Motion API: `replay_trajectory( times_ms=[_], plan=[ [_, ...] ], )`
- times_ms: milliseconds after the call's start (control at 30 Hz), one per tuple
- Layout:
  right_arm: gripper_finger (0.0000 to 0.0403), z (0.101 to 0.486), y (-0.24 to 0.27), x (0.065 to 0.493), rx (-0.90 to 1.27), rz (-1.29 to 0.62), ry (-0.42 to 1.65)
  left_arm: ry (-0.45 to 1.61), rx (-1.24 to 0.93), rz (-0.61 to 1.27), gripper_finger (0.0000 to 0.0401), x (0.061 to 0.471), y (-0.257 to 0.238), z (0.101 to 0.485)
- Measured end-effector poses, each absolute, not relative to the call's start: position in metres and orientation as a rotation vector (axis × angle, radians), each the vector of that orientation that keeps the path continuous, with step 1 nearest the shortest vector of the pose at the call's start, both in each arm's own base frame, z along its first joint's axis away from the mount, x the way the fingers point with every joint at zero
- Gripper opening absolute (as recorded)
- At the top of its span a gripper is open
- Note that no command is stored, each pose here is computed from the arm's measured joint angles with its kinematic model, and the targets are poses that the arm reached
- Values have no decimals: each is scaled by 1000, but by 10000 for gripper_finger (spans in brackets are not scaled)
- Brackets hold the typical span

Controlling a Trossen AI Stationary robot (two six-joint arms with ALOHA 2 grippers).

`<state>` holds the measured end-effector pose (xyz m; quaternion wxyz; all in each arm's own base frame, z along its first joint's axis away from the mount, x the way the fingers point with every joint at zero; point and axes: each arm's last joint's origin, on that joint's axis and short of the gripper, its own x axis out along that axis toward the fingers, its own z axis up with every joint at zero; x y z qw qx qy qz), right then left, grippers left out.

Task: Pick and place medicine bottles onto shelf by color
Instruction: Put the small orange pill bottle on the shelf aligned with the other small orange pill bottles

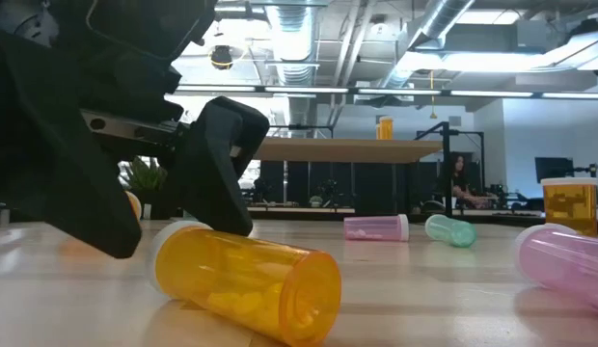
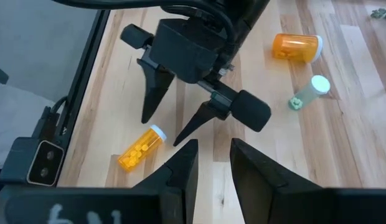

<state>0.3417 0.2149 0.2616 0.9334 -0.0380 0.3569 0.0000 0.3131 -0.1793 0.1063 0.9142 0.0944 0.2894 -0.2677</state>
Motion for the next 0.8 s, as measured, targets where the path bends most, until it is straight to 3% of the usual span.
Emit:
replay_trajectory(
  times_ms=[200, 467, 800],
  plan=[
    [115, 262, 215, 342, -90, 5, 728, 595, 194, -551, 218, 313, -179, 106],
    [115, 262, 215, 342, -92, 6, 728, 592, 184, -549, 169, 313, -179, 107],
    [115, 262, 215, 342, -93, 6, 729, 602, 160, -595, 141, 317, -183, 93]
  ],
)
